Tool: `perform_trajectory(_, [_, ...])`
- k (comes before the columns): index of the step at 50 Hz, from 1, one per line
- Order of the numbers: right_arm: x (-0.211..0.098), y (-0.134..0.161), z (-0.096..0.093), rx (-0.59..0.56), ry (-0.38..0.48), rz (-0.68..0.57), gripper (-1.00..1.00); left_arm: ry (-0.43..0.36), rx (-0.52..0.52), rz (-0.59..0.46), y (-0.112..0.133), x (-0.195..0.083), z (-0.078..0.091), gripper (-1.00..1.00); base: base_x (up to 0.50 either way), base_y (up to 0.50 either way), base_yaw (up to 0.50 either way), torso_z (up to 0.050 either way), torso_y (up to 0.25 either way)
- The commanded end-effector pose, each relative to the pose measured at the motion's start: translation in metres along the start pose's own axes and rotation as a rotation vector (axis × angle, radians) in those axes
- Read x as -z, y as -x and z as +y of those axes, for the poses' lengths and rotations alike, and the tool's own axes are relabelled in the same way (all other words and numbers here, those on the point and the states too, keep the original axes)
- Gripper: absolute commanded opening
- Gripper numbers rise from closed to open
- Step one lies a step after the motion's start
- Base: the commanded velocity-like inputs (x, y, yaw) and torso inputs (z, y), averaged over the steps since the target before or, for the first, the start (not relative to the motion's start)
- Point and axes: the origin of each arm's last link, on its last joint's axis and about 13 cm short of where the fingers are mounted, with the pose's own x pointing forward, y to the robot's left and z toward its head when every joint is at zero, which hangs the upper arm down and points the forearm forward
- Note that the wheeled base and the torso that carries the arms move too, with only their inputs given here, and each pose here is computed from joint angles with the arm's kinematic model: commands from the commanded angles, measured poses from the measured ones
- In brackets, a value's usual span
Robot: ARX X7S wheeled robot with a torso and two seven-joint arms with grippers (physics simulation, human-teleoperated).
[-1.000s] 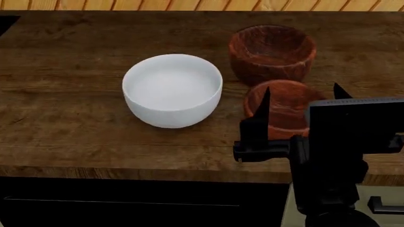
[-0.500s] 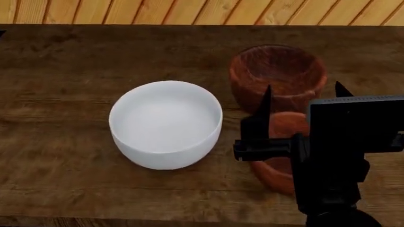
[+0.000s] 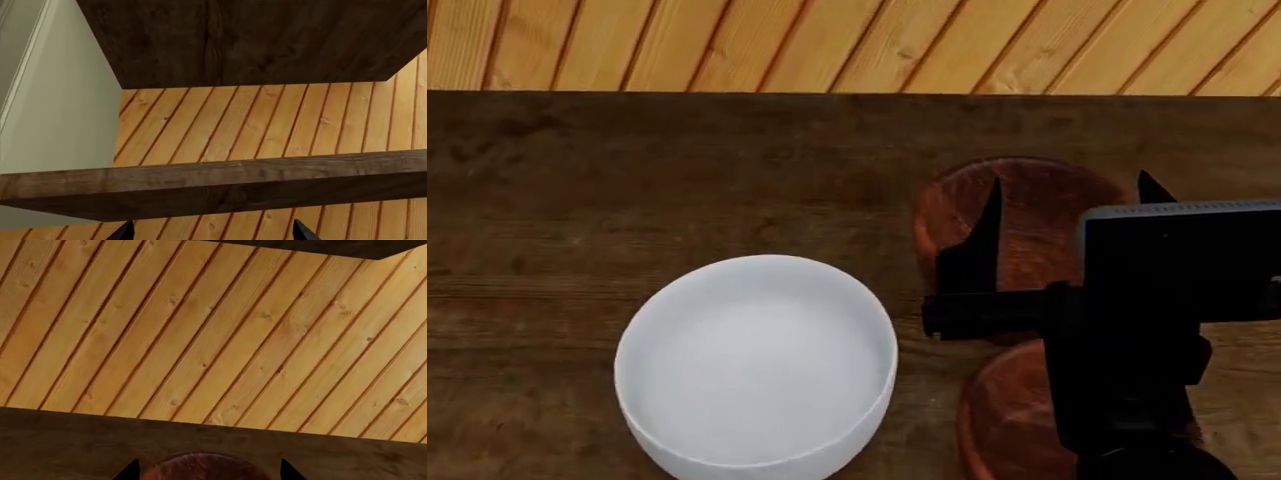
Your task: Stack the bowls from largest to smallest.
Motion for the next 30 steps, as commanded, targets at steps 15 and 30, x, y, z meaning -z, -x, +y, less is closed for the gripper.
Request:
perform_trajectory(15, [-0.011,0.000,-0.001,0.014,0.024,0.054,1.00,-0.004,0.004,0.001,0.002,0.000,-0.001,1.00,0.12,0.00,0.00,0.000,0.000])
perform_trajectory(30, [-0.083,-0.016,-0.035,0.046,0.091,0.249,1.00,-0.010,0.011,-0.001,0.003,-0.002,0.001,1.00,0.00,0.00,0.00,0.000,0.000])
